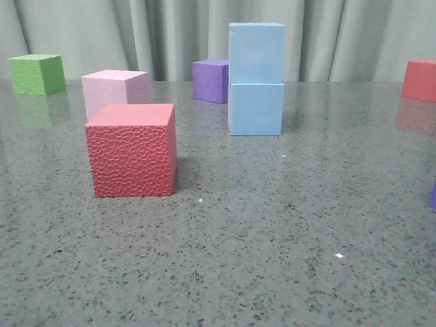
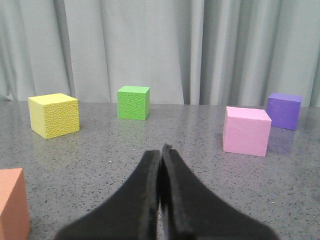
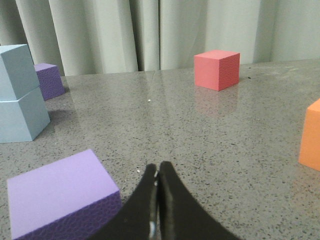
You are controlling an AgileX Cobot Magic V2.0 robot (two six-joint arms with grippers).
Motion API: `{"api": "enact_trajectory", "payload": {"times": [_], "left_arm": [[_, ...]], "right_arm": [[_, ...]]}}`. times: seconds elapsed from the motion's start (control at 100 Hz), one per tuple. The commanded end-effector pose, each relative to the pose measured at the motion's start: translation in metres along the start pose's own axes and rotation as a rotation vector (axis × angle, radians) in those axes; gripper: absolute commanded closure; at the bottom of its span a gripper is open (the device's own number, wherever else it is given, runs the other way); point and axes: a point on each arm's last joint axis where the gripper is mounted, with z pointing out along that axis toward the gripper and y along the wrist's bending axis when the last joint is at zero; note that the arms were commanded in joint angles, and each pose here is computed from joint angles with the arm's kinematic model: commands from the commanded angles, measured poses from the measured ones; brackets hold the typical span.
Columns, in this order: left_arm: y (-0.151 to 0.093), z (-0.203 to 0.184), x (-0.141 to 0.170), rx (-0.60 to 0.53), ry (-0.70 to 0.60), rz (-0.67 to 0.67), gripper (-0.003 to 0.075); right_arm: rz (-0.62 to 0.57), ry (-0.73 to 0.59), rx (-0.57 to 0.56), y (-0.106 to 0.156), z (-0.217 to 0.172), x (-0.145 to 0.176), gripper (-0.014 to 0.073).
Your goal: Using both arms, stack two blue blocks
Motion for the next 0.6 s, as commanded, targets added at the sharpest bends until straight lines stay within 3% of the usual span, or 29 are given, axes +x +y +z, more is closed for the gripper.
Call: {"api": "enact_trajectory", "payload": {"times": [0.0,0.59], "left_arm": [[-0.0003,-0.0019,0.0049,0.009,-0.071,-0.006,0.0739],[-0.0003,-0.0019,0.0049,0.009,-0.071,-0.006,0.0739]], "right_arm": [[-0.023,-0.164,-0.013,0.0016,-0.0035,-0.0148,0.0717],[-0.028,-0.177,-0.015,0.0018,-0.0037,-0.0161,0.0717]]}}
